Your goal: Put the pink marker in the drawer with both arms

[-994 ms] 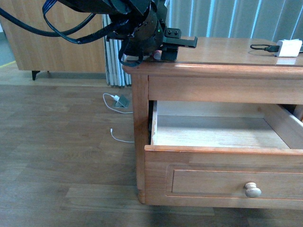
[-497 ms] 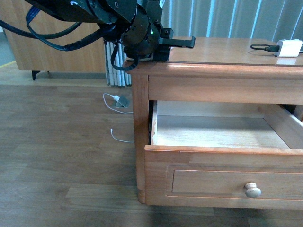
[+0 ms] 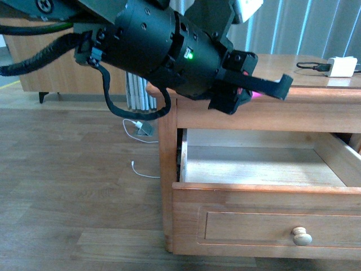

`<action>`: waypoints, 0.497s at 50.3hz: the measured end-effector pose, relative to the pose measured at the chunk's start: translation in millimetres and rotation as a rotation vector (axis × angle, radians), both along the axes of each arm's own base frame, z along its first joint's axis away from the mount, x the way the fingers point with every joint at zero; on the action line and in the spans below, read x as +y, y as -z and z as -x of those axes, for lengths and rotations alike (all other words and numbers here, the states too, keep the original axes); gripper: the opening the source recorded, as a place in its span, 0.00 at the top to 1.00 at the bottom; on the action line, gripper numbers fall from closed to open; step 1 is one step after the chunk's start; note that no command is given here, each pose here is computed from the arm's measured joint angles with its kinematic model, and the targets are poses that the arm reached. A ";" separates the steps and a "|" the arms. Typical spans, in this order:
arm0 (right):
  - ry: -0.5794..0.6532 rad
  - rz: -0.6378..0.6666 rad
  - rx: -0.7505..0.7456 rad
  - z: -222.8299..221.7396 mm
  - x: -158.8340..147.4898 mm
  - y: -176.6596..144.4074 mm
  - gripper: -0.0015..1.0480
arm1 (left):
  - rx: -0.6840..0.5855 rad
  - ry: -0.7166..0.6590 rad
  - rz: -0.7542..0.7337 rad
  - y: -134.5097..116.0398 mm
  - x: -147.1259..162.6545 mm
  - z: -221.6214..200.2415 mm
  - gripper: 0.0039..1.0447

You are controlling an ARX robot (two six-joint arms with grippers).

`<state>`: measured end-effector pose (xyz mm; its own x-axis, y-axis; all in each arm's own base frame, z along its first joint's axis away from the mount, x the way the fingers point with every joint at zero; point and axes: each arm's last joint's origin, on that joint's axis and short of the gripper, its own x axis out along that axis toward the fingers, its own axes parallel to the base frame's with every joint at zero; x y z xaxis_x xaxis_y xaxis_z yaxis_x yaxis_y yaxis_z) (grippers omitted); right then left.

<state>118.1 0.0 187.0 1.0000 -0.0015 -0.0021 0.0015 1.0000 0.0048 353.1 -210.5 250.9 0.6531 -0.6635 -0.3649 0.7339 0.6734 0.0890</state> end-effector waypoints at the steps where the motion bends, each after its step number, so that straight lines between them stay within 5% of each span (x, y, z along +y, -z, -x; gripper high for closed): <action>1: 0.000 0.000 0.000 0.0 0.0 0.0 0.08 | 0.002 0.001 -0.003 1.2 -0.4 -0.1 0.86; 25: 0.000 0.000 0.000 0.0 0.0 0.0 0.08 | 0.146 -0.096 -0.093 87.9 -29.6 -39.4 0.86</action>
<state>118.1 0.0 187.0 1.0000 -0.0015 -0.0021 0.0015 1.0000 0.0048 392.5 -240.0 163.0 0.6472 -0.5597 -0.5175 0.6763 0.7348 0.0510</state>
